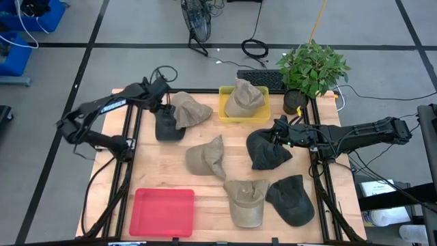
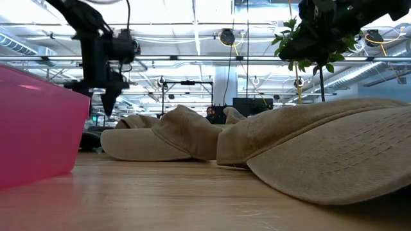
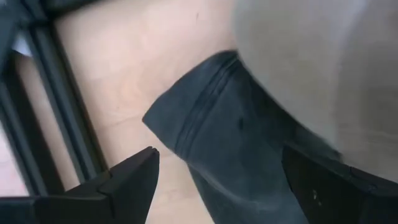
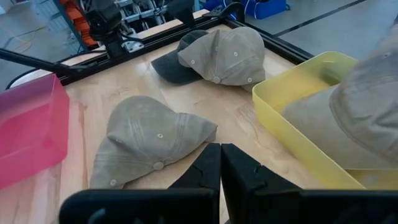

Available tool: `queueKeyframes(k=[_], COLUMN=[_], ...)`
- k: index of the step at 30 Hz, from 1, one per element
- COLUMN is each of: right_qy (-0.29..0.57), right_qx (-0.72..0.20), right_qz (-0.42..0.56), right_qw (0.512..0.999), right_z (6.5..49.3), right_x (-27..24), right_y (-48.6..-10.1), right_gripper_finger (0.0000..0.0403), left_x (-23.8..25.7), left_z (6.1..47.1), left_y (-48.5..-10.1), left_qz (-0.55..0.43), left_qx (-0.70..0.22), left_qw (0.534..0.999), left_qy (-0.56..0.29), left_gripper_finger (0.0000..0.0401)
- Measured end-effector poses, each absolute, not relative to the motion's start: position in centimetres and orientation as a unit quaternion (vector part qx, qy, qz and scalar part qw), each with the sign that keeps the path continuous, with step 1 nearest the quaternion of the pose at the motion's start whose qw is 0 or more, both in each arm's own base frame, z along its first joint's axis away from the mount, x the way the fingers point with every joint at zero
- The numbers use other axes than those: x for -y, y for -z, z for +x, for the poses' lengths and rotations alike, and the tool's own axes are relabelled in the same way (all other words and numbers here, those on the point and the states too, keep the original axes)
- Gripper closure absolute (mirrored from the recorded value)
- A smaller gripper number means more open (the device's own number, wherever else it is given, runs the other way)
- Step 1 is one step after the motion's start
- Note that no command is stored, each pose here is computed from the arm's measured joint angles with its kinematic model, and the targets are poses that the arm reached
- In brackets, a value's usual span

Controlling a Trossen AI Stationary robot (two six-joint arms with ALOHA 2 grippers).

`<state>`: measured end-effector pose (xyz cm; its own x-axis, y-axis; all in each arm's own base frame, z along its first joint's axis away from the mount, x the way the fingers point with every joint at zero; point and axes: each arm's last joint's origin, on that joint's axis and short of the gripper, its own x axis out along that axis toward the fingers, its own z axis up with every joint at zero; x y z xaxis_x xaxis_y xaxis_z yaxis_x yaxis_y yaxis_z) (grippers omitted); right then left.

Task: Pick & Place hat
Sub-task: Put the black cap into the red bin

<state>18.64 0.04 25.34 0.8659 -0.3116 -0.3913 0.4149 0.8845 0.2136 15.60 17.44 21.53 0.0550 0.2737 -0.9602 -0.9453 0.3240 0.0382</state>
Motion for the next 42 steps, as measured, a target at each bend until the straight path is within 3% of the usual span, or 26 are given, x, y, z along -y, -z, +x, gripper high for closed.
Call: queueKeyframes(k=[7,13,17,23,24,30,42], right_qy=[0.191,0.202,0.201,0.199,0.199,0.199,0.197], right_qx=[-0.176,-0.173,-0.174,-0.175,-0.175,-0.175,-0.178], right_qz=[0.147,0.14,0.139,0.134,0.134,0.133,0.123], right_qw=[0.955,0.954,0.954,0.955,0.955,0.955,0.956], right_z=[18.6,18.6,18.6,18.6,18.6,18.6,18.6], right_x=[0.0,0.0,0.0,0.0,0.0,0.0,0.0], right_y=[-25.3,-25.4,-25.4,-25.4,-25.4,-25.4,-25.4], right_gripper_finger=[0.0403,0.0403,0.0403,0.0403,0.0403,0.0403,0.0403], left_x=[-19.5,-20.1,-20.0,-19.2,-19.0,-17.0,-9.6], left_z=[15.7,16.0,16.4,17.3,17.4,17.8,15.8], left_y=[-18.1,-15.6,-14.7,-15.1,-15.4,-18.6,-27.3], left_qz=[-0.354,-0.363,-0.389,-0.393,-0.394,-0.404,-0.406], left_qx=[-0.557,-0.598,-0.598,-0.591,-0.585,-0.532,-0.364], left_qw=[0.615,0.581,0.564,0.57,0.573,0.601,0.722], left_qy=[-0.431,-0.415,-0.417,-0.414,-0.417,-0.438,-0.426], left_gripper_finger=[0.0095,0.0145,0.0211,0.0364,0.0373,0.0365,0.0371])
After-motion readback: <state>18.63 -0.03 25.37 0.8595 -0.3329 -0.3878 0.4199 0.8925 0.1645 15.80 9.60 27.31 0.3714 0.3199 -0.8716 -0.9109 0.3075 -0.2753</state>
